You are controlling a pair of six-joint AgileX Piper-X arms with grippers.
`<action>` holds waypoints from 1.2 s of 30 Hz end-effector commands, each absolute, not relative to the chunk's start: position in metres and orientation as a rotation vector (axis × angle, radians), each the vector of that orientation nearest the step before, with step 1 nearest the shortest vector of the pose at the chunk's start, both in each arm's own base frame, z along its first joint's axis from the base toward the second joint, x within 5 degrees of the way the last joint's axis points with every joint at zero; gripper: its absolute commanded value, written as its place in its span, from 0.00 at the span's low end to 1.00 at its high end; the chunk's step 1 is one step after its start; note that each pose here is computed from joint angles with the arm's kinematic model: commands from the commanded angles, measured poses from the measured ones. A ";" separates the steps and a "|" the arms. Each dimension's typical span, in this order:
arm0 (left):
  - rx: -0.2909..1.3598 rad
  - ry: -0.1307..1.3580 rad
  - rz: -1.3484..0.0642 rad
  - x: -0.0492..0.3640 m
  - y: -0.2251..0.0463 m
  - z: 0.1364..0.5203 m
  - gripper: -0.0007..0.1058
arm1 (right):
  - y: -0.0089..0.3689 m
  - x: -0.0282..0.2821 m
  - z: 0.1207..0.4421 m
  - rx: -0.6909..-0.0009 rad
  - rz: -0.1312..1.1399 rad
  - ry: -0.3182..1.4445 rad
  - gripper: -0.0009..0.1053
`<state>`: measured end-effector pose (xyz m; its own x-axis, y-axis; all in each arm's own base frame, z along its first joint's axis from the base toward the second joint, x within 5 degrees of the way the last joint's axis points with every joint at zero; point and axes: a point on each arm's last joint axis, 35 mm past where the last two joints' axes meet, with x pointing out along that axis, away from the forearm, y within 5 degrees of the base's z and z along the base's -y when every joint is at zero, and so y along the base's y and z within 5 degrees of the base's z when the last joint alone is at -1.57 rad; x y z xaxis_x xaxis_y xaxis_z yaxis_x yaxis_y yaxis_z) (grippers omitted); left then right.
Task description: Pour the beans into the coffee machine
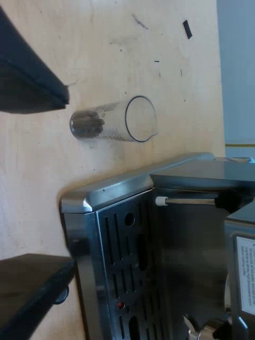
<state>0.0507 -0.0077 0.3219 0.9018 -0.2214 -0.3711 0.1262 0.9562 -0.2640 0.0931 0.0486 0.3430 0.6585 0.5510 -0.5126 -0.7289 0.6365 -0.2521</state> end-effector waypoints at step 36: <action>-0.157 0.204 -0.189 0.097 -0.007 0.265 0.78 | 0.148 0.155 0.334 -0.399 1.032 0.270 0.75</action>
